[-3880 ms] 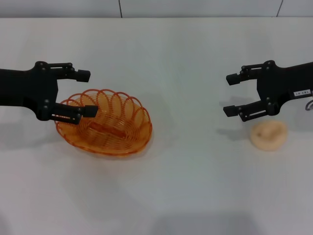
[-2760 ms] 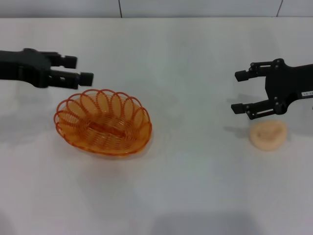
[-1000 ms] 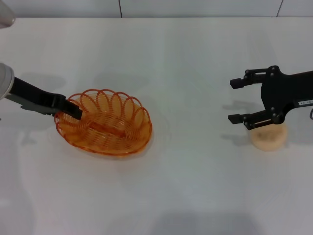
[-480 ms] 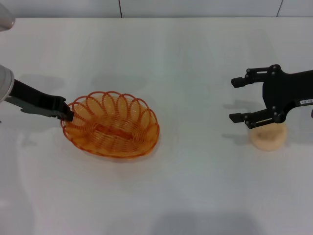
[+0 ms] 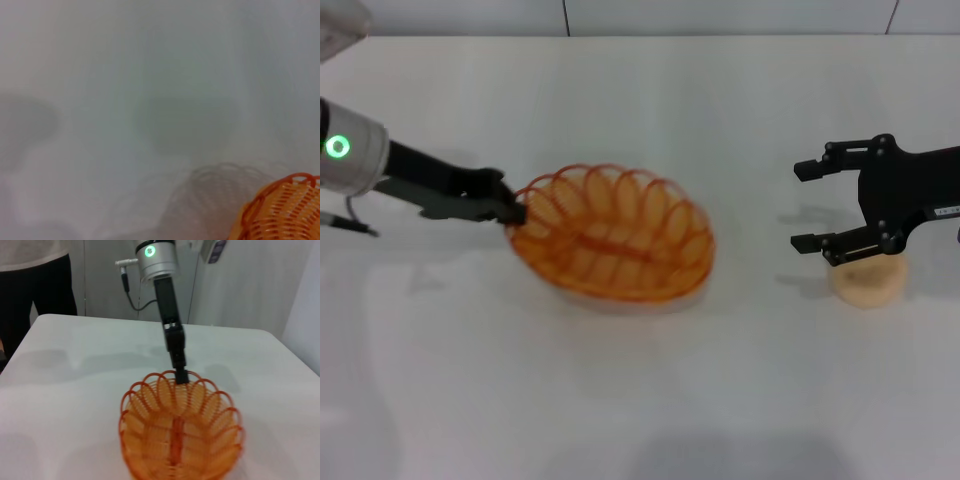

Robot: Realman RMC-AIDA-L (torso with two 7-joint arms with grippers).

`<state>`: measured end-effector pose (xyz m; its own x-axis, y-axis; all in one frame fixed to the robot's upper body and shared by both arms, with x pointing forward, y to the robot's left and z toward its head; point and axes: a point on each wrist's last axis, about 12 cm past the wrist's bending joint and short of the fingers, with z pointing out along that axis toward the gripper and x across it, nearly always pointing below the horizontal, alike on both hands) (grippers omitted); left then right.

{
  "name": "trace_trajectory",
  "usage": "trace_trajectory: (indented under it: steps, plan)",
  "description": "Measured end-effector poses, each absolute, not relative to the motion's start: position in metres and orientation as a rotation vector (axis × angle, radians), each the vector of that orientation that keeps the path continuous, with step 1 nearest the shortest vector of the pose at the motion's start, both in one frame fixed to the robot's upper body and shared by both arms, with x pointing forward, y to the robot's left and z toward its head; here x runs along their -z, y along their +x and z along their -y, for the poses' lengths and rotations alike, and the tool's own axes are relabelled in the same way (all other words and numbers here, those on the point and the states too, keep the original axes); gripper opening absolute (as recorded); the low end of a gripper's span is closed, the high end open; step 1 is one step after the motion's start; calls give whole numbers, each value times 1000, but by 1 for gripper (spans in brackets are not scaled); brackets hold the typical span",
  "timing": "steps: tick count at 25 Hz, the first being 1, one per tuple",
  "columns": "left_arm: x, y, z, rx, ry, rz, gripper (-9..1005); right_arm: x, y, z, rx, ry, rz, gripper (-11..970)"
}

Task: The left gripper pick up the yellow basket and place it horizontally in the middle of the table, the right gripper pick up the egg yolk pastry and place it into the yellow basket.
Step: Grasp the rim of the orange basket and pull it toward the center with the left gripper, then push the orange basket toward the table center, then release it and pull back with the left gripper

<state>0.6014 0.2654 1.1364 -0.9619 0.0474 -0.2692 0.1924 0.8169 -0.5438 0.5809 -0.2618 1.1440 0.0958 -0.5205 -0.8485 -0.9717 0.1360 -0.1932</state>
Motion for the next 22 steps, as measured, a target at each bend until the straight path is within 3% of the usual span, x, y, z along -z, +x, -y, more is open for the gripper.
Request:
trace_trajectory:
  steps: [6, 22]
  plan:
    - [-1145, 607, -248, 1006, 44, -2730, 68, -1143, 580, 262, -651, -1519, -1526, 811]
    - [-1134, 623, -193, 978, -58, -2871, 84, -1142, 574, 268, -624, -1550, -1494, 812]
